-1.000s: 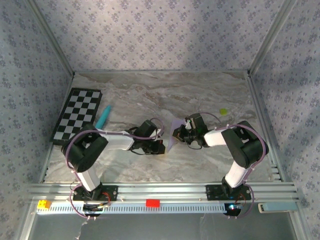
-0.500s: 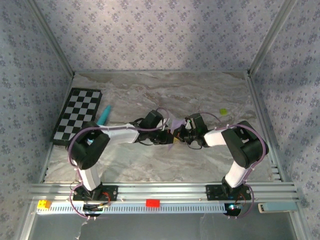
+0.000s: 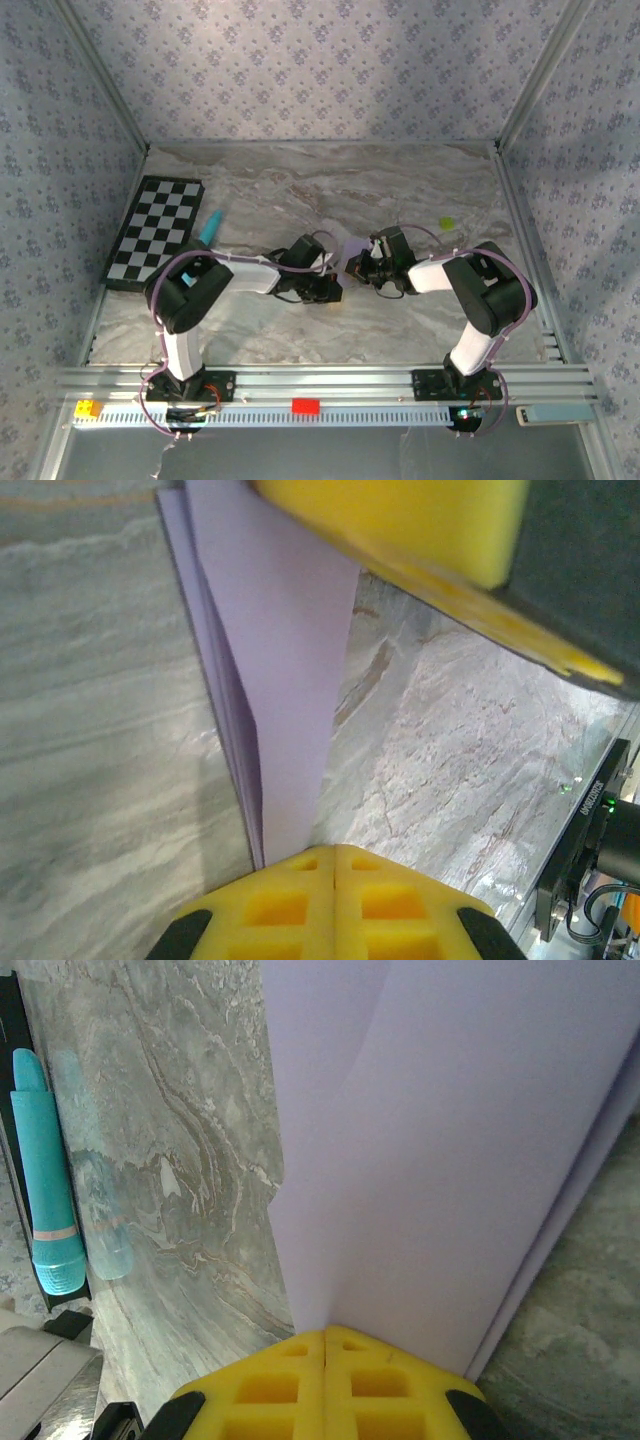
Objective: Fold a paper plane with a square sheet of paper (pick it up from the middle)
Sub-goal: Fold the wing for the fifth time at the center of the table.
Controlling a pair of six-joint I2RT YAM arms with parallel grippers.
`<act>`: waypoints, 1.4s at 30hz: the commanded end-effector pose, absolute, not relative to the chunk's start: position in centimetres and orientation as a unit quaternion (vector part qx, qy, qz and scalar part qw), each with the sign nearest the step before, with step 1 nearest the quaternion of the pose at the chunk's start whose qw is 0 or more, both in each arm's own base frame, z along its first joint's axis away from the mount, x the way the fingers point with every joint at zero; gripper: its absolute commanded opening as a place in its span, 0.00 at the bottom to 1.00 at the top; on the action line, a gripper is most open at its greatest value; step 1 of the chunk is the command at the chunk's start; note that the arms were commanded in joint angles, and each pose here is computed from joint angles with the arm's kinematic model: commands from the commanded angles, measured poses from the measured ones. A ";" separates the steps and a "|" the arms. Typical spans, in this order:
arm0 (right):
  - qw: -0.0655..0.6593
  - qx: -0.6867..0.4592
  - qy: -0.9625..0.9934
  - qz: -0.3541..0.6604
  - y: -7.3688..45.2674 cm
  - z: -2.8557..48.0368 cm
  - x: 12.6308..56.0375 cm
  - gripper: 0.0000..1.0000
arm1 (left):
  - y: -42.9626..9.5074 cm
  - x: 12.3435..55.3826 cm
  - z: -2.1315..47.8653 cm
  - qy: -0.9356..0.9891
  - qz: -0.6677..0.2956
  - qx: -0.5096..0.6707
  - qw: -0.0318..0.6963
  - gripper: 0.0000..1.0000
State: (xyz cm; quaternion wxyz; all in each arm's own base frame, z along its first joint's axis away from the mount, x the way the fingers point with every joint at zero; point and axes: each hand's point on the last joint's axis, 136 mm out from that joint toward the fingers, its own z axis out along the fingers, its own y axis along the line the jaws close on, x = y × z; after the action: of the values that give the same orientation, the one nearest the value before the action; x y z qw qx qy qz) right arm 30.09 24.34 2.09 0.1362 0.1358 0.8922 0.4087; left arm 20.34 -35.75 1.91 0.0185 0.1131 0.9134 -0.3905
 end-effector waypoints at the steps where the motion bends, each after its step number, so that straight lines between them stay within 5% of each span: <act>1: 0.104 0.171 0.924 0.327 21.2 -2.3 28.1 0.04 | -32.6 17.3 -0.7 0.935 -0.338 0.105 -0.025 0.03; 23: 0.104 0.169 0.922 0.332 21.6 -2.0 28.2 0.04 | -36.9 23.6 7.0 0.905 -0.404 0.107 0.084 0.03; 42: 0.104 0.165 0.920 0.339 21.9 -1.7 28.5 0.05 | -35.2 23.1 0.5 0.934 -0.345 0.079 0.037 0.00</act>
State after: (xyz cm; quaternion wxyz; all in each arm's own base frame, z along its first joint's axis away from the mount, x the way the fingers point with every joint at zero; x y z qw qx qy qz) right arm 30.16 24.26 2.10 0.1373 0.1361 0.8921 0.4085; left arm 23.91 -36.61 2.23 0.0524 0.0921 0.9239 -0.3677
